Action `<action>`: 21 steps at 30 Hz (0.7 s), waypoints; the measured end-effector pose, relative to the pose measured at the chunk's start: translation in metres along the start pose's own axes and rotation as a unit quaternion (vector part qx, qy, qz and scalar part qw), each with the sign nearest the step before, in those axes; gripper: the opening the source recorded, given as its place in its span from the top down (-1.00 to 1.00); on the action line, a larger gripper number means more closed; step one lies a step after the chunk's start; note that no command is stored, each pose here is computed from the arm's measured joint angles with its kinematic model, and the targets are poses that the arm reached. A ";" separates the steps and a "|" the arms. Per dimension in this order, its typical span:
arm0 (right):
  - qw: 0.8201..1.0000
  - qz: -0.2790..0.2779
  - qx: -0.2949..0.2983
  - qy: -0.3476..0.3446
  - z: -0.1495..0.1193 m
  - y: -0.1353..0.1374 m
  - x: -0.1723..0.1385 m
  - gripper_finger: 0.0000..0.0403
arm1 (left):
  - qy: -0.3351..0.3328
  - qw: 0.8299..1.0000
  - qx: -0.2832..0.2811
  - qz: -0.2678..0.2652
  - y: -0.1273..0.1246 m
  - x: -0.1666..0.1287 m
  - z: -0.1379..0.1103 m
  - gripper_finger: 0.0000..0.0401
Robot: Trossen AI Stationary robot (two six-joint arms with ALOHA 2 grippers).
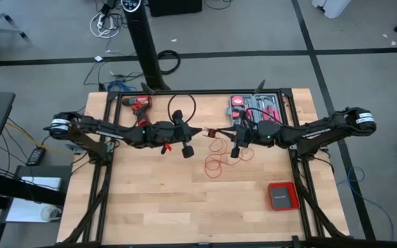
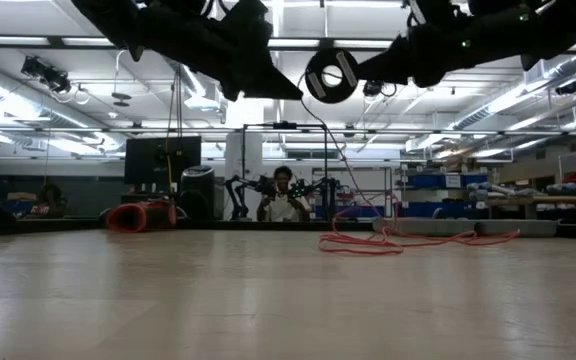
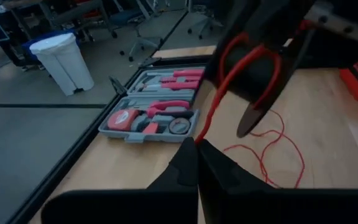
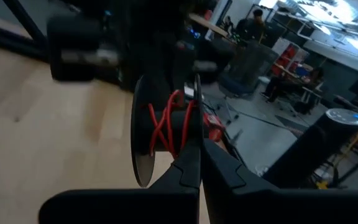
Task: Coil cords
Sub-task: Uncoil the red wire from the black spool
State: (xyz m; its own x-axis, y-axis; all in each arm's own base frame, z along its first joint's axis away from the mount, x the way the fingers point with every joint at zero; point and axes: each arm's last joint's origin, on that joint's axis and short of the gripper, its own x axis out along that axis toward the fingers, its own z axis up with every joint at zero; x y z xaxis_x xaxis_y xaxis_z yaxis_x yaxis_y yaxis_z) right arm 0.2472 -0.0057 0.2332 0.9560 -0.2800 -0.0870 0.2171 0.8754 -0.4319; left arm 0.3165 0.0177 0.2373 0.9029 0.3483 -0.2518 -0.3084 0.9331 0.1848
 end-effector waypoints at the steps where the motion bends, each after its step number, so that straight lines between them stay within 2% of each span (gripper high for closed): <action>1: 1.000 0.000 -0.003 0.006 -0.001 -0.001 -0.001 1.00 | -0.003 1.000 0.000 0.001 0.001 -0.003 0.003 1.00; 6: 1.000 -0.006 -0.009 0.029 -0.006 -0.006 0.000 1.00 | -0.019 1.000 0.007 -0.004 0.005 -0.013 0.012 1.00; 15: 0.993 -0.089 -0.025 0.070 -0.012 -0.017 0.002 1.00 | -0.033 0.999 -0.011 -0.037 0.001 -0.012 0.014 1.00; 21: 0.990 -0.132 -0.017 0.049 -0.003 -0.025 0.004 1.00 | -0.061 0.997 -0.020 -0.038 0.000 -0.013 0.023 1.00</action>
State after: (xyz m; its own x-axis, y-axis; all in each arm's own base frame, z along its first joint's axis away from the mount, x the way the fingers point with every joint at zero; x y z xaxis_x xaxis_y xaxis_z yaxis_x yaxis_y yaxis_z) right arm 0.2447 -0.0296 0.2413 0.8429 -0.5355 -0.0521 0.4485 0.7528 -0.4817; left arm 0.3117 0.0110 0.2629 0.9528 0.2661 -0.1460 -0.2479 0.9598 0.1318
